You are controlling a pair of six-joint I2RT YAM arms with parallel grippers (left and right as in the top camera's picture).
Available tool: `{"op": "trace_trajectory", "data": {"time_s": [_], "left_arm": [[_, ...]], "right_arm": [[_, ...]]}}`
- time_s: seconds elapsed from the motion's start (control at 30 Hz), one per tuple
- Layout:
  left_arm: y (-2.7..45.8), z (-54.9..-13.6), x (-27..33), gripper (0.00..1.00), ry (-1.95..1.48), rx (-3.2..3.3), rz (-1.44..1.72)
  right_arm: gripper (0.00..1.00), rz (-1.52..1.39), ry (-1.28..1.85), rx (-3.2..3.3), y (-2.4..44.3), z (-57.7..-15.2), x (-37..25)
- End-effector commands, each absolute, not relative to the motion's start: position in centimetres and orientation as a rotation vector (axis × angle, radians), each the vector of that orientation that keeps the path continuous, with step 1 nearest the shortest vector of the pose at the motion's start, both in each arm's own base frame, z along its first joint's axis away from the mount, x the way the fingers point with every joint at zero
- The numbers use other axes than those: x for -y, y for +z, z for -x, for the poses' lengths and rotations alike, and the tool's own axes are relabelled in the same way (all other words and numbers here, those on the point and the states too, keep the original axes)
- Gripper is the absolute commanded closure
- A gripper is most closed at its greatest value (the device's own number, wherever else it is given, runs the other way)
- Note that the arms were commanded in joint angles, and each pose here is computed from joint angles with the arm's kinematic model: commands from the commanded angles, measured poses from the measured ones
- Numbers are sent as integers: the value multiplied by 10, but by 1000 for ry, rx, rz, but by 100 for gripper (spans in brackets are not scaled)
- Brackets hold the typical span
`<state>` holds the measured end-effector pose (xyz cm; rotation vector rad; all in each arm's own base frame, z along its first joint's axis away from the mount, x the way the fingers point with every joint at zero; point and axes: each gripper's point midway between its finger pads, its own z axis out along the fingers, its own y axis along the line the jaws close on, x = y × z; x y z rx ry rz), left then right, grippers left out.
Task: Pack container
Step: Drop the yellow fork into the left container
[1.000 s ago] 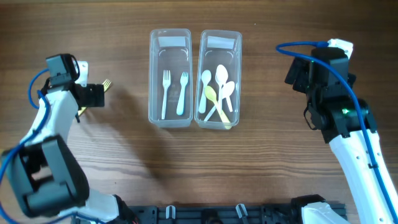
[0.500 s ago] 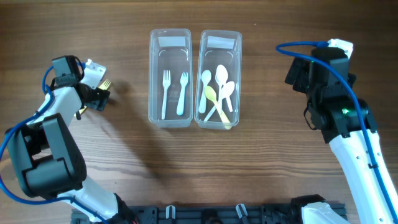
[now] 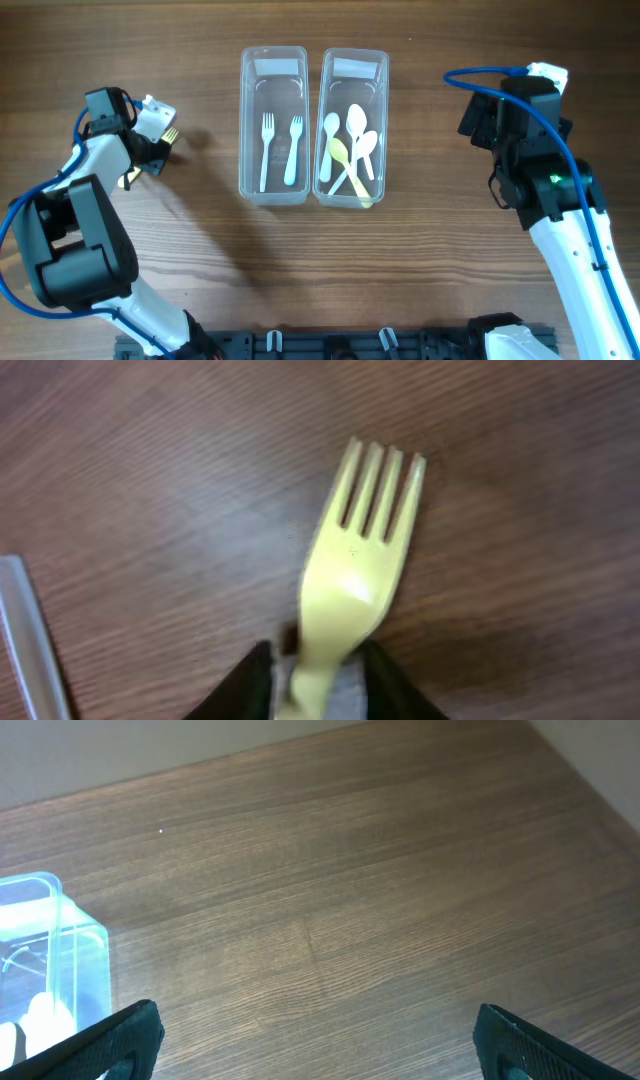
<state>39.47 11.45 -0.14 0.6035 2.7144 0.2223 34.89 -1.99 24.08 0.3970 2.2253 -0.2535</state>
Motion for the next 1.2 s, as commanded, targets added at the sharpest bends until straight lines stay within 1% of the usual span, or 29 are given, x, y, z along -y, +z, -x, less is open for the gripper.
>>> {"op": "trace_trajectory", "data": {"time_s": [0.0, 0.13, 0.27, 0.37, 0.5, 0.53, 0.57, 0.67, 0.8, 0.9, 1.0, 1.07, 1.1, 1.13, 1.17], "left_arm": [[-43, -358, -105, 79, 115, -2865, -619], [-44, -357, -104, 95, 99, -2881, -556], [-40, -361, -100, 96, 103, -2869, -562], [-17, -382, -95, 96, 144, -2795, -573], [61, -434, -77, 96, 197, -2598, -450], [94, -447, -64, 96, 178, -2521, -391], [113, -451, -51, 96, 150, -2473, -380], [163, -450, -4, 96, 113, -2337, -481], [204, -430, 58, 96, 3, -2254, -523], [204, -415, 98, 96, -120, -2289, -472], [183, -403, 114, 96, -201, -2396, -385], [168, -403, 118, 96, -235, -2453, -314], [163, -404, 120, 91, -249, -2465, -310], [161, -405, 121, 71, -258, -2469, -313], [160, -405, 121, 54, -256, -2468, -314]], "right_arm": [[0, -408, -267, -2205, 247, -351, 23], [0, -407, -267, -2206, 247, -351, 23], [0, -407, -266, -2206, 247, -351, 23], [0, -407, -267, -2206, 247, -351, 23], [0, -407, -267, -2206, 247, -351, 23], [0, -407, -267, -2206, 247, -351, 23], [0, -407, -267, -2206, 247, -351, 23], [0, -407, -266, -2206, 247, -351, 23], [0, -407, -267, -2206, 247, -351, 23], [0, -407, -267, -2206, 247, -351, 23], [0, -407, -267, -2206, 247, -351, 23], [0, -407, -267, -2206, 247, -351, 23], [0, -407, -267, -2206, 247, -351, 23], [0, -407, -267, -2206, 247, -351, 23], [0, -407, -267, -2206, 247, -351, 23]]}}
